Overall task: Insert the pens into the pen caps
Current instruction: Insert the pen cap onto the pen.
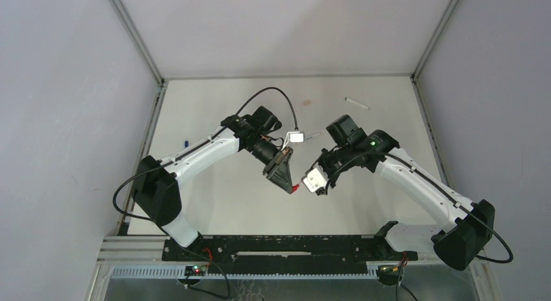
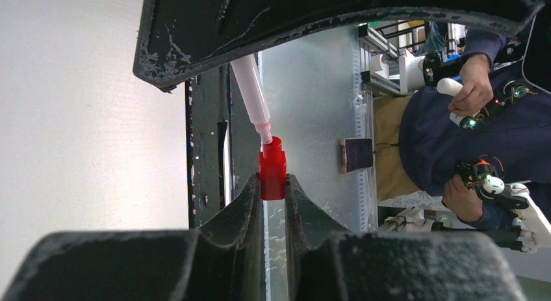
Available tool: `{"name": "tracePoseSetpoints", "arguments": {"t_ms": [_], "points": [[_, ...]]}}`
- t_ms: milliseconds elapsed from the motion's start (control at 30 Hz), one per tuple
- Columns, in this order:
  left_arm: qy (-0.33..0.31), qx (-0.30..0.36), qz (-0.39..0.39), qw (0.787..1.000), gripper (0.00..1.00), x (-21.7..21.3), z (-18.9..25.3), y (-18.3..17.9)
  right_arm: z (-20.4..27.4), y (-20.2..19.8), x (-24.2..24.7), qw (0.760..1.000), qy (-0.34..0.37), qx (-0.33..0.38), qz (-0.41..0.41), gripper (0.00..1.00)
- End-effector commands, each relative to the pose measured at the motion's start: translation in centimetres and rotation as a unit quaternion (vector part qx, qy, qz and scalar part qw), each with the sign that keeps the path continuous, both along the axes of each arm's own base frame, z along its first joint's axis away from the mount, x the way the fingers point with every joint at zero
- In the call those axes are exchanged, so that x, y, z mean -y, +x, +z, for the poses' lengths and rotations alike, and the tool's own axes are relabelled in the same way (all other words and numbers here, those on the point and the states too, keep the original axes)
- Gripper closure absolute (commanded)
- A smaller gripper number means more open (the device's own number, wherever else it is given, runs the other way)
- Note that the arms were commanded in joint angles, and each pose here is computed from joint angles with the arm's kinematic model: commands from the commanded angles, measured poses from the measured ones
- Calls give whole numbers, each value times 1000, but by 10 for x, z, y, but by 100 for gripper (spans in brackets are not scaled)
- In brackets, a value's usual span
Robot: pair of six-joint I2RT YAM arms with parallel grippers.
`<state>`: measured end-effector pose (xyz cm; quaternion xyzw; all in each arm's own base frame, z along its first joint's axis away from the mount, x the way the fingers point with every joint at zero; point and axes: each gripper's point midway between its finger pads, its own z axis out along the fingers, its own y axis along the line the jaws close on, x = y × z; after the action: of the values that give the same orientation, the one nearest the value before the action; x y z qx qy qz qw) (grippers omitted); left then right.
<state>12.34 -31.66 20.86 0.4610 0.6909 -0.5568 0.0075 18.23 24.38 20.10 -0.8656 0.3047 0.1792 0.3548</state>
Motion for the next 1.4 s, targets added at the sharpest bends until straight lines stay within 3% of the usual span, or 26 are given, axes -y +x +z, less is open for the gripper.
{"name": "tracePoseSetpoints", "arguments": {"t_ms": [0,600,1000,1367], "points": [[-24,2,-7,1000,94,6,14,0,4,-7,-3,1000,8,-2,9,100],[-12,-28,6,1000,95,11,11,3,2,-13,-14,1000,5,-4,20,100],[32,-27,38,998,97,12,-8,12,5,-27,-12,999,16,-42,21,100],[24,-44,56,997,97,20,0,17,3,-39,-16,997,20,-62,27,100]]}}
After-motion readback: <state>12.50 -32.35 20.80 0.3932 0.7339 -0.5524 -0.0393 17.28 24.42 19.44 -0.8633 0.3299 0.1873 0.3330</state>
